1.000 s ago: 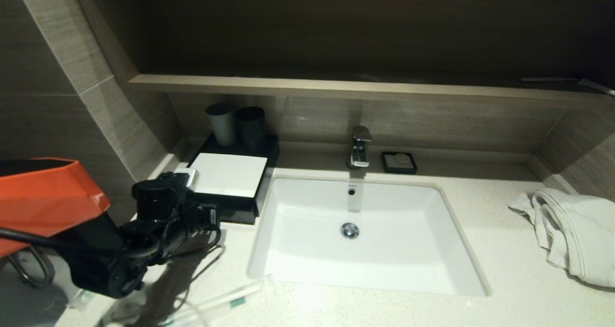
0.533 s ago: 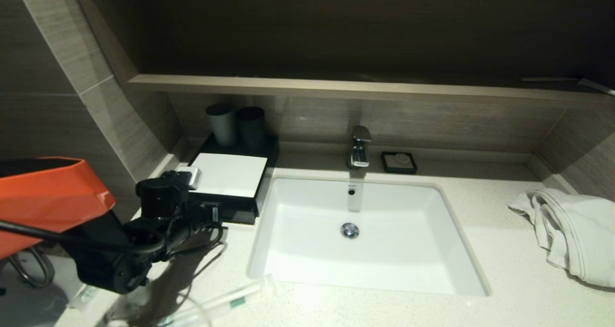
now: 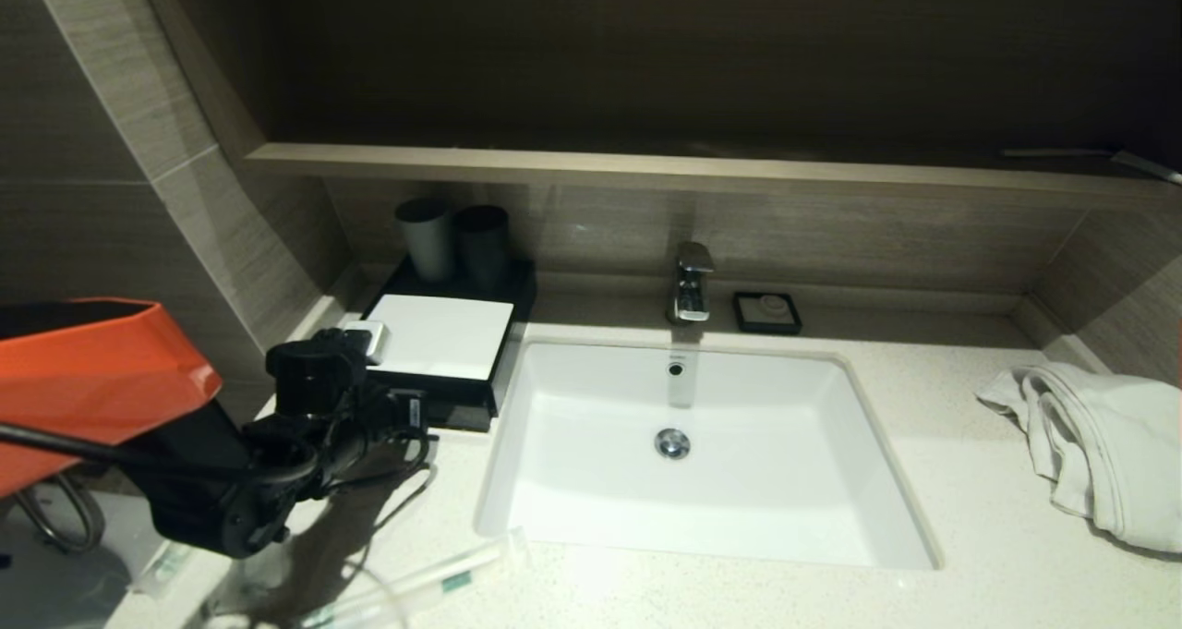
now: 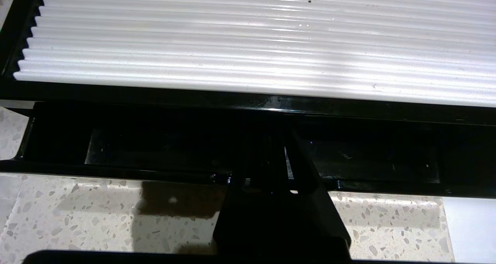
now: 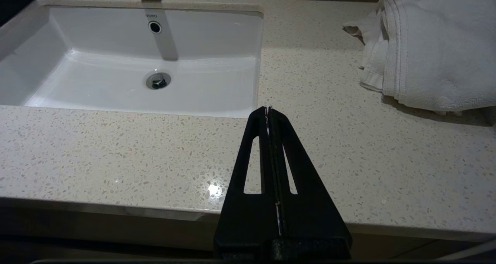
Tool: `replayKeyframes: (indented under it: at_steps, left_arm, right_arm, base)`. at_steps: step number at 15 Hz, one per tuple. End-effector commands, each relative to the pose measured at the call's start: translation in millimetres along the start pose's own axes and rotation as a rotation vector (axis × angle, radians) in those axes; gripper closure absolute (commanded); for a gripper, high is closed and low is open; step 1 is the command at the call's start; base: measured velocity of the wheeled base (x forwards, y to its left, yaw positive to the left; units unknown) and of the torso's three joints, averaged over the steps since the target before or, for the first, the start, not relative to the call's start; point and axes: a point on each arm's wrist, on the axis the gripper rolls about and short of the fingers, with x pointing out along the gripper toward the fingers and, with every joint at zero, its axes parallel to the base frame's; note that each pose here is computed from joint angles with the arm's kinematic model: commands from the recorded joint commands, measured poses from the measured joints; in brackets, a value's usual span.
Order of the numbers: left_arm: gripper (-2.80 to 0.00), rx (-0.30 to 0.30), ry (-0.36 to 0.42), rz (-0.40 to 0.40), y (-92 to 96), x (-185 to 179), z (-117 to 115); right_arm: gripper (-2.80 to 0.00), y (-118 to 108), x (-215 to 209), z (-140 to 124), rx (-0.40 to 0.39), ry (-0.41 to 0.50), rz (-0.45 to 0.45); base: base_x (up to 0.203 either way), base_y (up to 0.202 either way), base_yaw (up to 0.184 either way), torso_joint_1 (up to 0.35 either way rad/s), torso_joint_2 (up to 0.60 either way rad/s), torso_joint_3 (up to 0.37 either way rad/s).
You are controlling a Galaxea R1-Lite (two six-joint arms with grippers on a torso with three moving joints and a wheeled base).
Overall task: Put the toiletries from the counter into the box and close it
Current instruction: Open the drawer
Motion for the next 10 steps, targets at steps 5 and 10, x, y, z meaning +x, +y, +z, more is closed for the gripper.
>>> replayKeyframes:
  at_steps: [5, 10]
  left_arm:
    - [0.0, 0.001, 0.026, 0.002, 0.3, -4.1, 1.7]
    - [0.0, 0.003, 0.057, 0.003, 0.5, -7.3, 1.7]
  right_arm:
    - [0.0, 0.0, 0.0, 0.0, 0.0, 0.0, 0.0]
    - [0.0, 0.0, 0.0, 0.0, 0.0, 0.0, 0.0]
  base:
    - [0.0, 0.0, 0.0, 0.0, 0.0, 0.0]
    - [0.0, 0.0, 0.0, 0.0, 0.0, 0.0]
